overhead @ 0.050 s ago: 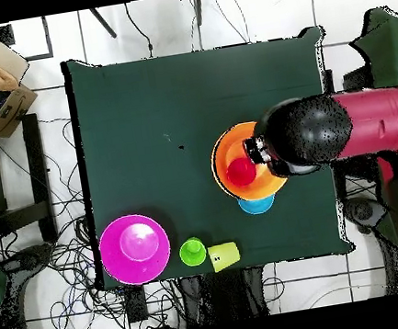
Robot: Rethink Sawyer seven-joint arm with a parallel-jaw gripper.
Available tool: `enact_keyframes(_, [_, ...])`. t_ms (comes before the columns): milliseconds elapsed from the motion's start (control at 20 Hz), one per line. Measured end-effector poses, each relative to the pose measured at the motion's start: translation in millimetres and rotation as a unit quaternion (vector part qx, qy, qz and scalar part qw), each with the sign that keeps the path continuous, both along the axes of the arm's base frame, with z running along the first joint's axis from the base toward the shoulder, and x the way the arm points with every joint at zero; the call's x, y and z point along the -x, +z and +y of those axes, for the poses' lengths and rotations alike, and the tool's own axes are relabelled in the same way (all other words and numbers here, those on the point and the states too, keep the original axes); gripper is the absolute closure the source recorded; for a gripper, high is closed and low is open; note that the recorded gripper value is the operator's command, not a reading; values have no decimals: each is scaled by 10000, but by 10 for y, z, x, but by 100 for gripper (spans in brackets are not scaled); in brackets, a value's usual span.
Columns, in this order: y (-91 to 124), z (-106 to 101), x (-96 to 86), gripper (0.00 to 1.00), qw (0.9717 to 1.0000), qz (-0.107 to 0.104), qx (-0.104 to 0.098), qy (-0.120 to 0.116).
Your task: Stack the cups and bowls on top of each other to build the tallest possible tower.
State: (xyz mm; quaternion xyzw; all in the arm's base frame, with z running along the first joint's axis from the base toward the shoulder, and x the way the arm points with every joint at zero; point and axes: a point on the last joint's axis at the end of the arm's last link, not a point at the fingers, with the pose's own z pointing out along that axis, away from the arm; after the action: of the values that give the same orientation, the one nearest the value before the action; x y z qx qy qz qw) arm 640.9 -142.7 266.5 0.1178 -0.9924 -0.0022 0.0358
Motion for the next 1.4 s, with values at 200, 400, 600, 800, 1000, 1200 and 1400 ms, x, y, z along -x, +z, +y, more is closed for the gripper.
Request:
enact_keyframes(200, [247,91,-112,0,9997,-232,104,61])
enact_keyframes(400, [344,278,-128,0,9988,-375,216,217])
enact_keyframes(600, [373,753,-101,0,9962,-532,313,607])
enact_keyframes(800, [337,1263,-46,0,9924,-635,351,995])
enact_keyframes(1000, [299,1627,20,0,9891,-687,364,1251])
enact_keyframes(1200, [244,1937,83,0,9864,-714,364,1434])
enact_keyframes(1400, [146,2037,141,0,9886,-644,381,1307])
